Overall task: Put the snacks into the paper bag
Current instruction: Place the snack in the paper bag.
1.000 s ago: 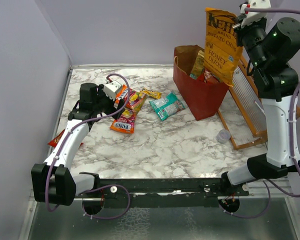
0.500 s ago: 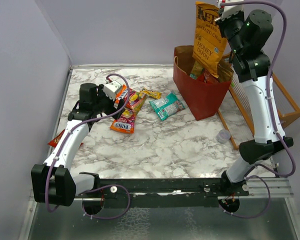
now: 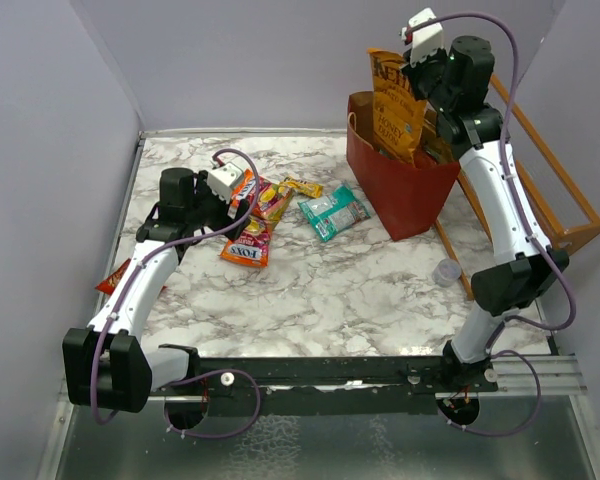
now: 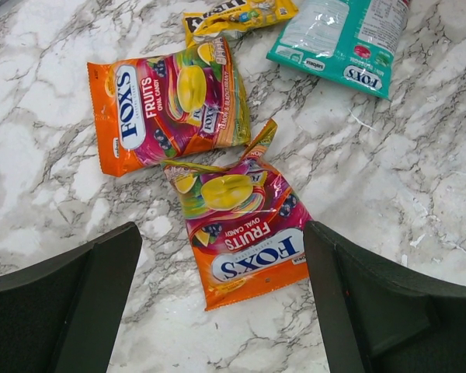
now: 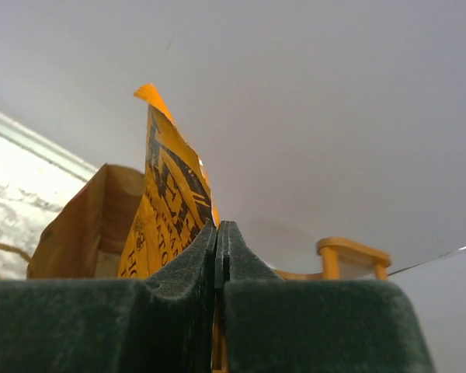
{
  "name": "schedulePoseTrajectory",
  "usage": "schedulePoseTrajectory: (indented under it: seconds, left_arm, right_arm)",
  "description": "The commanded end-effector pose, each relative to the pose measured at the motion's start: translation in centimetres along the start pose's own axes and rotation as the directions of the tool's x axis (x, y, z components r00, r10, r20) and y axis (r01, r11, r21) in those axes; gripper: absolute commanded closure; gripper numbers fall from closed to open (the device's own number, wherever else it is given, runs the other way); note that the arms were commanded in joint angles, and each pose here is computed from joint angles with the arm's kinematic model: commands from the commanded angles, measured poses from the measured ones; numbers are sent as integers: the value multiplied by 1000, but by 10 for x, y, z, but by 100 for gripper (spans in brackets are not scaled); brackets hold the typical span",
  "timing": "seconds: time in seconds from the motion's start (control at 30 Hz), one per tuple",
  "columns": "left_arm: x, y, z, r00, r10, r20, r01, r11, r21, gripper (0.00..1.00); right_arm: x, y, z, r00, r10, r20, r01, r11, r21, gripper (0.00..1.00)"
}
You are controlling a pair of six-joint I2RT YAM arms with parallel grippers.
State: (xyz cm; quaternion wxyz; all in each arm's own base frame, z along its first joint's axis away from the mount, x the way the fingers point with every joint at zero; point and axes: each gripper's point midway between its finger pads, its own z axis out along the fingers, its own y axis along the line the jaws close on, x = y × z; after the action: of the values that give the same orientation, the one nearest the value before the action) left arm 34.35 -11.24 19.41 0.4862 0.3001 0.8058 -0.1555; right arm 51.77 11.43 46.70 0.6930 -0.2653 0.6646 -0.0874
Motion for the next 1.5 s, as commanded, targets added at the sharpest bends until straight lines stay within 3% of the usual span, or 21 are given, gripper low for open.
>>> schedulePoseTrajectory:
  seconds: [0.0, 0.57, 0.73, 0.87, 1.0, 1.23, 1.47]
  left_arm:
    - [-7, -5, -3, 999, 9, 39, -10, 1000, 27, 11]
    - [-7, -7, -4, 999, 11, 44, -12, 999, 36, 11]
    - [-7, -8, -3, 999, 10, 44, -12, 999, 40, 11]
    - [-5, -8, -4, 999, 10, 41, -12, 999, 38, 11]
    - [-4, -6, -4, 999, 12, 39, -13, 1000, 25, 11]
    - [-2, 5, -4, 1000, 8, 26, -7, 999, -38, 11]
    - [2, 14, -2, 1000, -1, 8, 1, 996, -84, 11]
  right_arm:
    - [14, 13, 2, 997, 70, -19, -71, 996, -62, 99]
    - [135, 23, -22, 951, 102, -292, -134, 987, -90, 98]
    - [159, 20, -26, 935, 57, -351, -97, 991, -98, 93]
    - [173, 21, -27, 920, 31, -390, -82, 990, -116, 85]
    - [177, 23, -29, 911, 15, -412, -76, 988, -133, 71]
    - [156, 23, -36, 920, 27, -392, -101, 980, -170, 44]
    - [137, 21, -48, 926, 36, -375, -115, 975, -190, 30]
